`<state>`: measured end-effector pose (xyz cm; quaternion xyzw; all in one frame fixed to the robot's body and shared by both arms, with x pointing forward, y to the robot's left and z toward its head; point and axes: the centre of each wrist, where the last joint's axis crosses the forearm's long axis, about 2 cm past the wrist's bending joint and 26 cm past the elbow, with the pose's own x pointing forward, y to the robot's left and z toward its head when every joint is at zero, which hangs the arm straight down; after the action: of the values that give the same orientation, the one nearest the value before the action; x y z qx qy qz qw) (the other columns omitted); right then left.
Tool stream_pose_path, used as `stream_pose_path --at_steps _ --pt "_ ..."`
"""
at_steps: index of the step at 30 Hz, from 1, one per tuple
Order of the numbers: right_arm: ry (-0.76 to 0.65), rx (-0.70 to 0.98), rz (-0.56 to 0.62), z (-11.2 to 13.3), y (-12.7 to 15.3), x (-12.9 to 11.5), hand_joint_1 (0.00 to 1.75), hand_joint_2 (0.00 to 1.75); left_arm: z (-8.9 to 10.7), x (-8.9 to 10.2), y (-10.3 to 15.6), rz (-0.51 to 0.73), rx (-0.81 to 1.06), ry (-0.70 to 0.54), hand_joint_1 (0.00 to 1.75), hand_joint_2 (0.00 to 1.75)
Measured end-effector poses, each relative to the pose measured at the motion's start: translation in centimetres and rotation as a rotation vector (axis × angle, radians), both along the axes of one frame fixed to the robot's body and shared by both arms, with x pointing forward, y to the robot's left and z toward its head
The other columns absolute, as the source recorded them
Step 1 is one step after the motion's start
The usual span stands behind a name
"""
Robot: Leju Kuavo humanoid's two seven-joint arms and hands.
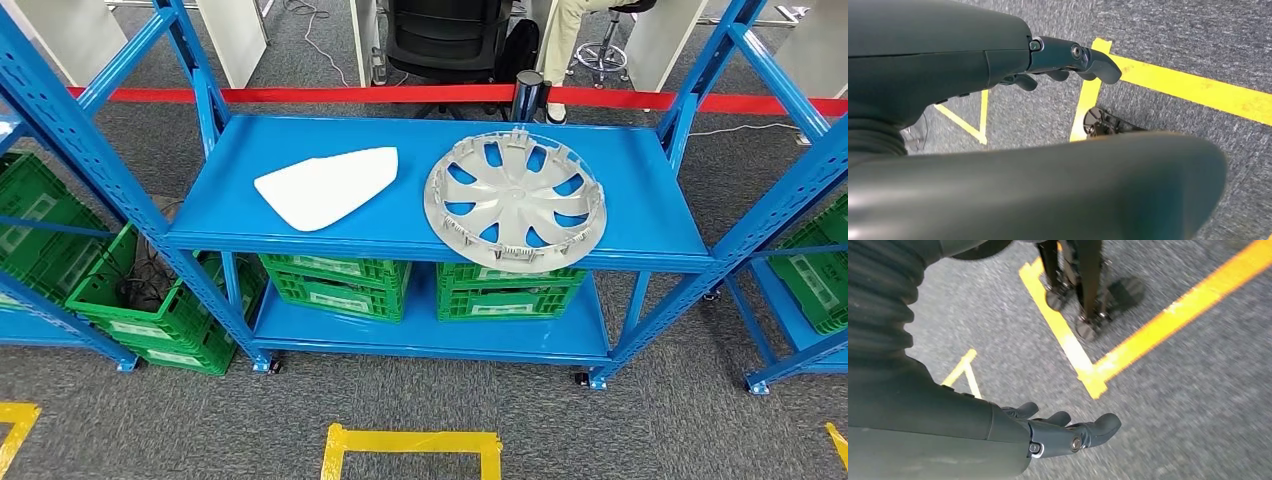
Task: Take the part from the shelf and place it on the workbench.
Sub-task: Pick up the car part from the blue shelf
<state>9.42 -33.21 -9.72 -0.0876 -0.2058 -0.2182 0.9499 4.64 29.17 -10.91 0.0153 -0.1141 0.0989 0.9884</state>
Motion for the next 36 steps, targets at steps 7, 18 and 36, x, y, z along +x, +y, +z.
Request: stream_pose_path --at_steps 7,18,36 --pt "-0.091 -0.076 0.052 1.1 -0.8 1.8 0.00 1.75 0.0 0.3 0.1 0.056 0.007 0.006 0.00 0.00" --pt "-0.283 -0.226 0.246 5.3 -2.0 7.5 0.00 1.75 0.0 0.6 0.4 0.123 0.007 0.000 0.00 0.00" --pt "-0.659 -0.578 0.606 16.7 -1.5 16.2 0.00 1.75 0.0 1.0 1.1 0.193 0.007 -0.013 0.00 0.00"
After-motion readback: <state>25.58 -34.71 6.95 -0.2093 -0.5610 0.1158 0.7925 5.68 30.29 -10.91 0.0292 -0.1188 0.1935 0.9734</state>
